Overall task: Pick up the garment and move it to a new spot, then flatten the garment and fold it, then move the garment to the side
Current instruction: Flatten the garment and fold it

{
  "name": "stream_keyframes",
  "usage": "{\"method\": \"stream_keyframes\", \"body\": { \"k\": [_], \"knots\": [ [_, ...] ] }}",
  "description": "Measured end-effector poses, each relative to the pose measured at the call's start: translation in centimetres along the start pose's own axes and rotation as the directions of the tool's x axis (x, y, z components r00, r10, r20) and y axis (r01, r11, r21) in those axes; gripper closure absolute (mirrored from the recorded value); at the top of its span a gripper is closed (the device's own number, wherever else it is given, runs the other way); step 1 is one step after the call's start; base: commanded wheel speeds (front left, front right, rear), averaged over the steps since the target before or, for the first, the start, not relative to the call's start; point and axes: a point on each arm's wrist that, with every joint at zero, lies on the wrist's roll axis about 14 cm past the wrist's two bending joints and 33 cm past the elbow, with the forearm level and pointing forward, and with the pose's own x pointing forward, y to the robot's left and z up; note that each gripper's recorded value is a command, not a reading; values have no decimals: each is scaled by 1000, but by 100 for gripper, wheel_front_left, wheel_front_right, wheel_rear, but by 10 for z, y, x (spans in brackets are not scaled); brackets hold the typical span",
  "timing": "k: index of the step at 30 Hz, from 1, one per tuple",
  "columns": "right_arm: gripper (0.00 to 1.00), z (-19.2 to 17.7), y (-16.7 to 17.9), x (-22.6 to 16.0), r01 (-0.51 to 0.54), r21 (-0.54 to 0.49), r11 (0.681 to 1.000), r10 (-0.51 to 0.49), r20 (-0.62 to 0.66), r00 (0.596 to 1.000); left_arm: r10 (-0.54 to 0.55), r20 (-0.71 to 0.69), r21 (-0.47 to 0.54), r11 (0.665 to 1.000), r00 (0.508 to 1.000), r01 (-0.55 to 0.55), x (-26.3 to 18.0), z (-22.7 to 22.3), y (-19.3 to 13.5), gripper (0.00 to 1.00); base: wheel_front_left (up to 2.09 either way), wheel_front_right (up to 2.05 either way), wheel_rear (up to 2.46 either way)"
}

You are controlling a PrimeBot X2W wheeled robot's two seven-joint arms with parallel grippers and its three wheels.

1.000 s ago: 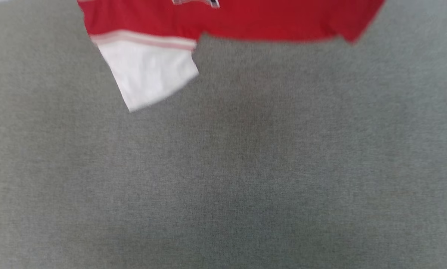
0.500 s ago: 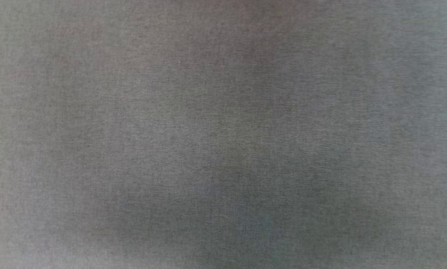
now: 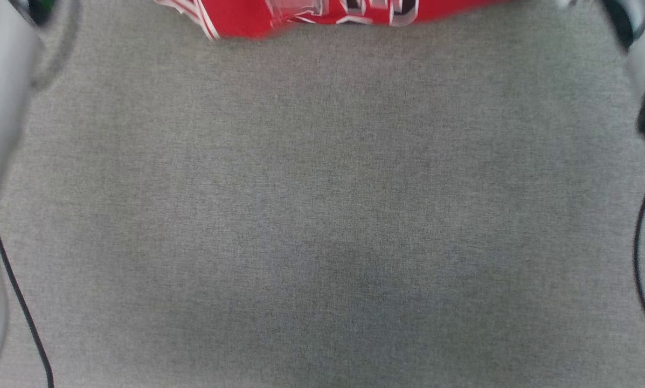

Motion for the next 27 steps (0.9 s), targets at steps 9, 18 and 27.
{"method": "stream_keyframes", "body": {
  "k": [9, 18, 27],
  "knots": [
    [100, -78, 52, -48, -86, 116, 990, 112, -248, 962, -188, -447, -238, 967, 875, 86, -76, -111, -43, 100, 0, 0, 0],
    [100, -116, 59, -109, -141, 207, 968, 207, -347, 915, -325, -638, -374, 923, 698, 88, -168, -176, -73, 100, 0, 0, 0],
    [100, -159, 65, -188, -213, 261, 942, 315, -461, 830, -384, -721, -444, 895, 577, 41, -256, -206, -105, 100, 0, 0, 0]
  ]
}}
